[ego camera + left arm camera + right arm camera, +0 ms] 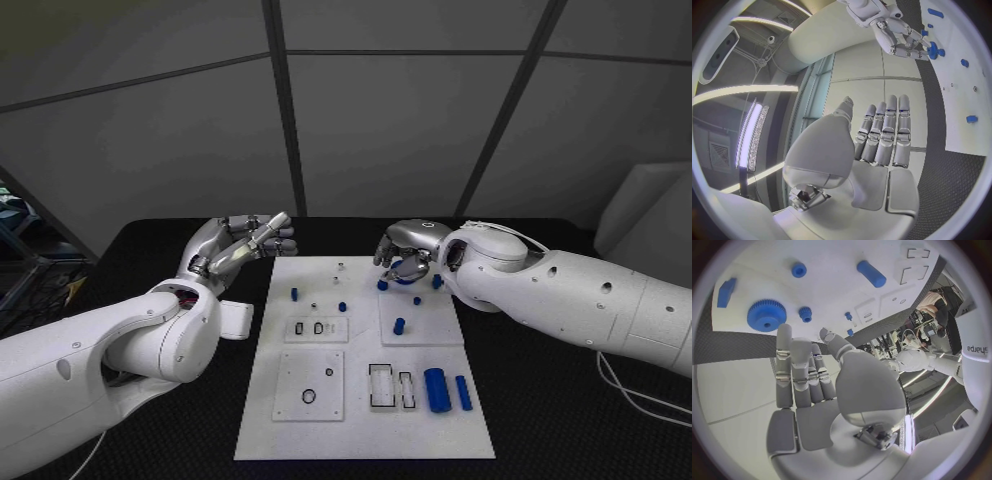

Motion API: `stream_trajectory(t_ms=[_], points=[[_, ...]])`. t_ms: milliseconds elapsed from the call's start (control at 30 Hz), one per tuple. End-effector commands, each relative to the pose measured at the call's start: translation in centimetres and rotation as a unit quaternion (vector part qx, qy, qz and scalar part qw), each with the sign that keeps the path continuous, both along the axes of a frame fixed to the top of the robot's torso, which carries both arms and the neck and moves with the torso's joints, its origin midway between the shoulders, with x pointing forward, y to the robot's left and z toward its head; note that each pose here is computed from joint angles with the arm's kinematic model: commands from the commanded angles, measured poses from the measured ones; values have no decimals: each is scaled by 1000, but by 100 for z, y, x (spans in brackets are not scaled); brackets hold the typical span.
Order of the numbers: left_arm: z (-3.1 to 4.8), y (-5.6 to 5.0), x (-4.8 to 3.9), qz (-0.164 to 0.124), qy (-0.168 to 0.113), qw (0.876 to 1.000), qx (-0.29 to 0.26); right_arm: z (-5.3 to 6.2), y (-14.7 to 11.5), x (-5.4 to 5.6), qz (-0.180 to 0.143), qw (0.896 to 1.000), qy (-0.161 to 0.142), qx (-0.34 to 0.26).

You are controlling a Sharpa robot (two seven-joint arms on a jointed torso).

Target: Assemble the parts on the task board

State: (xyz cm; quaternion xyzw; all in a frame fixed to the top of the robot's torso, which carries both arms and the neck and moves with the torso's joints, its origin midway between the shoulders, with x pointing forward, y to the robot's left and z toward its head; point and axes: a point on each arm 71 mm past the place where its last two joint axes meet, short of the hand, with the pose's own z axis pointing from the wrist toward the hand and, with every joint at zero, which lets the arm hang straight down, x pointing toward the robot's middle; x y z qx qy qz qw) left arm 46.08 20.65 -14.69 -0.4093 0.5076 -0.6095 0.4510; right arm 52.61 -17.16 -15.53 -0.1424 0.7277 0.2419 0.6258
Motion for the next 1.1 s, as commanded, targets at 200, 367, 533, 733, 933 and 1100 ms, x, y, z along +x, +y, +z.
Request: stream_trajectory(t_ms=[200,367,533,733,933,1100], points=[[13,-8,-9,-11,-4,1000,1,-37,-7,28,-12,998,6,-53],[14,-6,-12,-12,-4,1000,1,-53,12,38,-12,998,12,-58],[13,-4,-13,-12,-3,1000,1,-63,39,42,-8,998,15,-61],[14,0,-14,-12,-3,1000,1,-81,66,51,-5,998,22,-65],[17,-4,-17,-13,-3,1000,1,-103,82,66,-4,997,28,-70],[17,1,-16,-12,-3,1000,1,-116,87,75,-4,997,31,-72]])
